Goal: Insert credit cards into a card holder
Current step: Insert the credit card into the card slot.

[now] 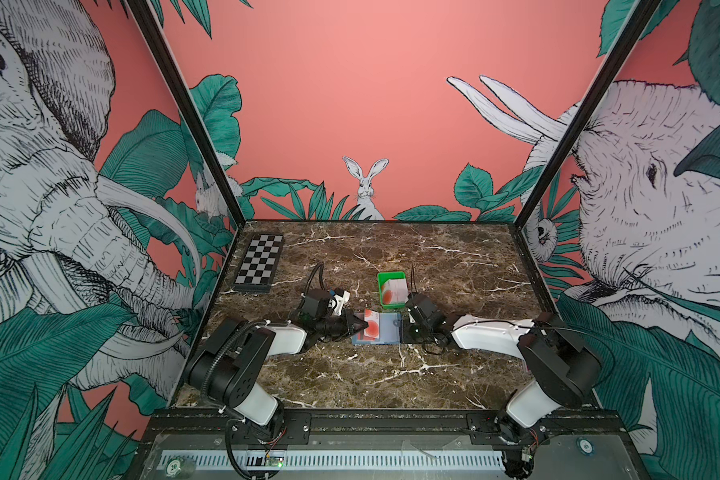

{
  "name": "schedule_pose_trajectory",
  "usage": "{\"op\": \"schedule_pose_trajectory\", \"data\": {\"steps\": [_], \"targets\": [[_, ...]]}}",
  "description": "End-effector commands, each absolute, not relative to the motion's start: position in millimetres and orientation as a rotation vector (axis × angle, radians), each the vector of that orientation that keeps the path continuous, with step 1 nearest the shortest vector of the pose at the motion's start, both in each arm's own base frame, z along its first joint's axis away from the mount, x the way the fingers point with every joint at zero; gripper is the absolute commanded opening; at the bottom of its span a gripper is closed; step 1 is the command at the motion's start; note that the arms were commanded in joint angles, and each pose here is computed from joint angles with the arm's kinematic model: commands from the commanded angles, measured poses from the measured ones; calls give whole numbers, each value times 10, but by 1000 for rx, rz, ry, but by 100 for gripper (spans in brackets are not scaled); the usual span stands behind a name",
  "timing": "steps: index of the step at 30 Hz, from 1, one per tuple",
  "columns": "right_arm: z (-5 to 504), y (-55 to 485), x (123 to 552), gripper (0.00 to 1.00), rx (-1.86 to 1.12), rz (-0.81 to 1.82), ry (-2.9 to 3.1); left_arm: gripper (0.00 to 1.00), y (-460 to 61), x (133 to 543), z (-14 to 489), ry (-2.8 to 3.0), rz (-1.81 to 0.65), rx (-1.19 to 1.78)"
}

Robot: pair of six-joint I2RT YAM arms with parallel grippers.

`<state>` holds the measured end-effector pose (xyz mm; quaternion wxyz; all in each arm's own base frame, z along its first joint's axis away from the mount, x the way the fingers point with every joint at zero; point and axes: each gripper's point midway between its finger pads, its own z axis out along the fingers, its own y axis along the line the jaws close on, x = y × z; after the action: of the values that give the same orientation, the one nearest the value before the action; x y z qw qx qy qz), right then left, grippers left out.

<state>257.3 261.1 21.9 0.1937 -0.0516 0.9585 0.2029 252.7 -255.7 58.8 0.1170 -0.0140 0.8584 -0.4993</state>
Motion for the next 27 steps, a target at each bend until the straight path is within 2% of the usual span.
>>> {"op": "schedule_pose_trajectory", "data": {"steps": [1, 27], "targets": [[155, 2586, 2563, 10, -155, 549, 2710, 0, -2531, 2566, 558, 2487, -1463, -74], [121, 2562, 2556, 10, -141, 539, 2713, 0, -2573, 2512, 388, 2511, -1539, -116]]}}
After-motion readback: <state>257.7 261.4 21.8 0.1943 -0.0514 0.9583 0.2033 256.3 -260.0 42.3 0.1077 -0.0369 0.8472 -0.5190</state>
